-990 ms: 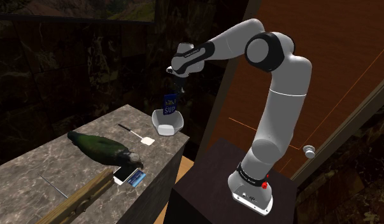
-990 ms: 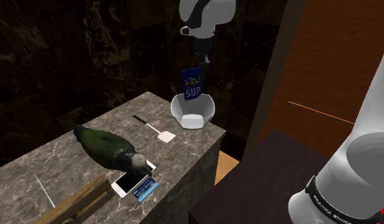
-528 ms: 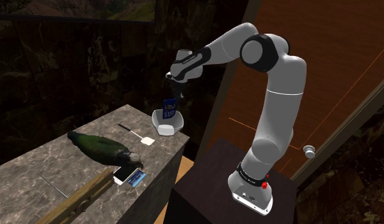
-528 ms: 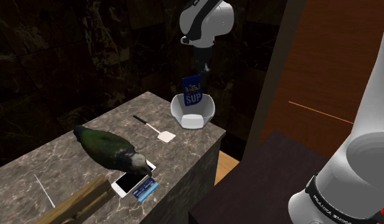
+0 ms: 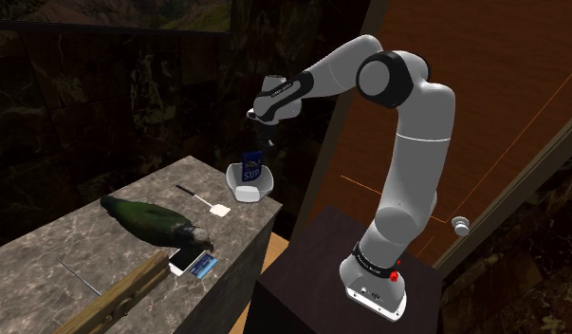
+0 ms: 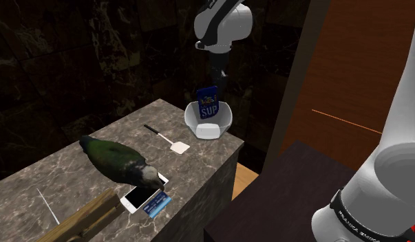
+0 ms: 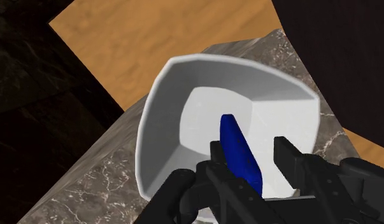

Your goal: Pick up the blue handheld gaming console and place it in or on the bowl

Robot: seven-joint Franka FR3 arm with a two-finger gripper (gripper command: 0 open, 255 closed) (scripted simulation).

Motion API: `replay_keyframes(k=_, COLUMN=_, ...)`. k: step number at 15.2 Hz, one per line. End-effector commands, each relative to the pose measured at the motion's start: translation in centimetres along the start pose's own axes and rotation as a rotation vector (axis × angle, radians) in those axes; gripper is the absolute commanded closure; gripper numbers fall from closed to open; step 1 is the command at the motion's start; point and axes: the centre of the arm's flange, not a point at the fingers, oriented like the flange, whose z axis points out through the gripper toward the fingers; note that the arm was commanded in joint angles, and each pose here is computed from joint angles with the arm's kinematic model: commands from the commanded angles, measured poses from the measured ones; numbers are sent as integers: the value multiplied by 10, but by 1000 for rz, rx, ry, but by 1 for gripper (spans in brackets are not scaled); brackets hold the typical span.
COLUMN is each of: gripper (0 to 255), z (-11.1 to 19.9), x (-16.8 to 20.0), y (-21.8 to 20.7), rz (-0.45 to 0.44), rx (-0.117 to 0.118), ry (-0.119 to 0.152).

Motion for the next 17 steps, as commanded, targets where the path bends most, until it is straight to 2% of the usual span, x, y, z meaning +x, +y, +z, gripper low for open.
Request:
replay_keyframes(k=1, gripper=0, z=0, x=0, y=0, rz=0, rx=0, ry=0)
replay_keyframes(k=5, gripper=0, z=0, x=0, y=0, rz=0, rx=0, ry=0)
replay_keyframes(k=9, gripper=0, z=-50, x=0, y=0, rz=0, rx=0, ry=0)
replay_keyframes(k=17, gripper=0, z=-50, x=0, y=0, rz=0, rx=0, ry=0)
